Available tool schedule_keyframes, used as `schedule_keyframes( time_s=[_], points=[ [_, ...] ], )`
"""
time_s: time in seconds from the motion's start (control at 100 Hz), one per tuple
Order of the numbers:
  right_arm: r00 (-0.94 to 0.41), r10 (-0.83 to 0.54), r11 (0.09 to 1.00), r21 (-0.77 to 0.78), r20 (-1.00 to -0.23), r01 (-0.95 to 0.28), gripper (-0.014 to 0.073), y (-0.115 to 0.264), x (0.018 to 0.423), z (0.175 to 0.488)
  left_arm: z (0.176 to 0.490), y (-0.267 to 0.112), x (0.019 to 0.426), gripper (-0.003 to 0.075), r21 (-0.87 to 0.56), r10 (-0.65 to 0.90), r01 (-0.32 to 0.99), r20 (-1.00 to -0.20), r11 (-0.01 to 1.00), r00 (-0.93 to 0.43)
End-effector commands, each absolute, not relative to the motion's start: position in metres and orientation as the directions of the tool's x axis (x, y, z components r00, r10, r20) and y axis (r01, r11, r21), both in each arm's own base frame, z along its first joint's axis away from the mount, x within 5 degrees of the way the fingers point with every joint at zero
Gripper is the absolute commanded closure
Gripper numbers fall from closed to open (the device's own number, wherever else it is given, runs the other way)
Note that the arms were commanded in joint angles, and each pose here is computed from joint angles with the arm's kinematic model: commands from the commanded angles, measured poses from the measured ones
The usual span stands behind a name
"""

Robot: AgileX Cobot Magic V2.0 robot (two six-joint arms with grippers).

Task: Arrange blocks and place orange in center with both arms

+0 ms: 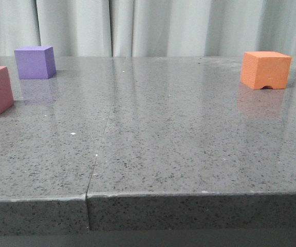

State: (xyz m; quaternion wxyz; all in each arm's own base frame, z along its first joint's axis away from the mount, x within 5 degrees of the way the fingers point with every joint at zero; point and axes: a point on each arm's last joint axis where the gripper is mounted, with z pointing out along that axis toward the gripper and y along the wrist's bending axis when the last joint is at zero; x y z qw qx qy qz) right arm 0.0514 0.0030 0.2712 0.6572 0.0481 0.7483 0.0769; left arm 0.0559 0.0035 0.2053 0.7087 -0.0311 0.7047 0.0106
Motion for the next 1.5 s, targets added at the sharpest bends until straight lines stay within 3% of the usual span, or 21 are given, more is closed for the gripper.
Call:
schedule_keyframes(
  time_s=[0.0,0.35,0.44,0.54,0.73,0.8,1.14,1.49],
  points=[
    [-0.126,0.173,0.984,0.178,-0.977,-0.031,0.0663,0.003,0.057,0.299,0.201,0.003,0.055,0.0741,-0.039,-0.035,-0.049,-0.996,0.998,0.081],
    [-0.38,0.156,0.986,0.165,-0.912,0.01,0.066,0.006,0.103,0.345,0.201,0.003,0.055,0.0741,-0.039,-0.035,-0.049,-0.996,0.998,0.081],
    [-0.419,0.155,0.986,0.164,-0.895,0.015,0.0613,0.007,0.118,0.358,0.201,0.003,0.055,0.0741,-0.039,-0.035,-0.049,-0.996,0.998,0.081],
    [-0.463,0.148,0.988,0.156,-0.874,0.02,0.048,0.008,0.14,0.368,0.201,0.003,0.055,0.0741,-0.039,-0.035,-0.049,-0.996,0.998,0.081],
    [-0.515,0.139,0.989,0.147,-0.846,0.027,0.0034,0.009,0.178,0.383,0.201,0.003,0.055,0.0741,-0.039,-0.035,-0.049,-0.996,0.998,0.081],
    [-0.528,0.139,0.989,0.146,-0.838,0.029,-0.0074,0.01,0.194,0.388,0.201,0.003,0.055,0.0741,-0.039,-0.035,-0.049,-0.996,0.998,0.081],
    [-0.572,0.134,0.989,0.141,-0.809,0.031,-0.0038,0.014,0.262,0.405,0.201,0.003,0.055,0.0741,-0.039,-0.035,-0.049,-0.996,0.998,0.081],
    [-0.715,0.069,0.995,0.098,-0.696,0.001,-0.0038,0.023,0.33,0.408,0.201,0.003,0.055,0.0741,-0.039,-0.035,-0.049,-0.996,0.998,0.081]
  ],
)
